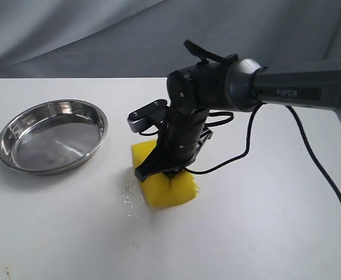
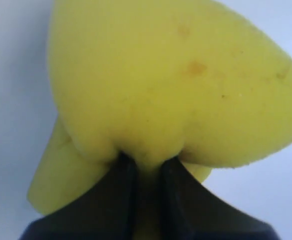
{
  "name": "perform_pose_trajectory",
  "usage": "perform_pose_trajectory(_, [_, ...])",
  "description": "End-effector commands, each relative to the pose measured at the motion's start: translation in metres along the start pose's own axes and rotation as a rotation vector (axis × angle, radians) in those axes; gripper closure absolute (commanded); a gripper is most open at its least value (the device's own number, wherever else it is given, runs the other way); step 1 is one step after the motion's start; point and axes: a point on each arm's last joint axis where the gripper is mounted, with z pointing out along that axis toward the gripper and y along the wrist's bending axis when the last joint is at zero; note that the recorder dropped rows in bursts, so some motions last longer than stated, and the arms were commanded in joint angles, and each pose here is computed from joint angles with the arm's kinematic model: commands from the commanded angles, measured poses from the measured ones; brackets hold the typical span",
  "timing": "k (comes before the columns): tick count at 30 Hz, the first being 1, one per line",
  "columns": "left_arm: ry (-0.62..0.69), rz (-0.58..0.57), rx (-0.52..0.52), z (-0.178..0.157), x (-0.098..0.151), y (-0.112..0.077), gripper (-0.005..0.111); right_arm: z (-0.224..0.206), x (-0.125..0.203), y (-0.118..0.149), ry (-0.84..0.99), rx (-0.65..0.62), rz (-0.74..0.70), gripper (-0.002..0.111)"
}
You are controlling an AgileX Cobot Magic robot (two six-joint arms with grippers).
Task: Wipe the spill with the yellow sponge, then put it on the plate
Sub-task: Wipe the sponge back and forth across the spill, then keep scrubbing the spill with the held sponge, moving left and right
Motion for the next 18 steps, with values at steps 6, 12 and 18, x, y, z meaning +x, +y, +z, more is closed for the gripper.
perform_pose_trajectory(6, [-0.009, -0.007, 0.008, 0.000, 0.000, -0.001, 0.107, 0.002, 0.011, -0.038, 0.088, 0.051, 0.008, 0.108])
perform_pose_trajectory(12, [-0.009, -0.007, 0.008, 0.000, 0.000, -0.001, 0.107, 0.000, 0.010, -0.014, 0.070, -0.202, -0.085, 0.108])
perform_pose_trajectory(18, [-0.009, -0.007, 0.008, 0.000, 0.000, -0.001, 0.107, -0.002, 0.014, 0.029, 0.116, -0.365, -0.248, 0.108])
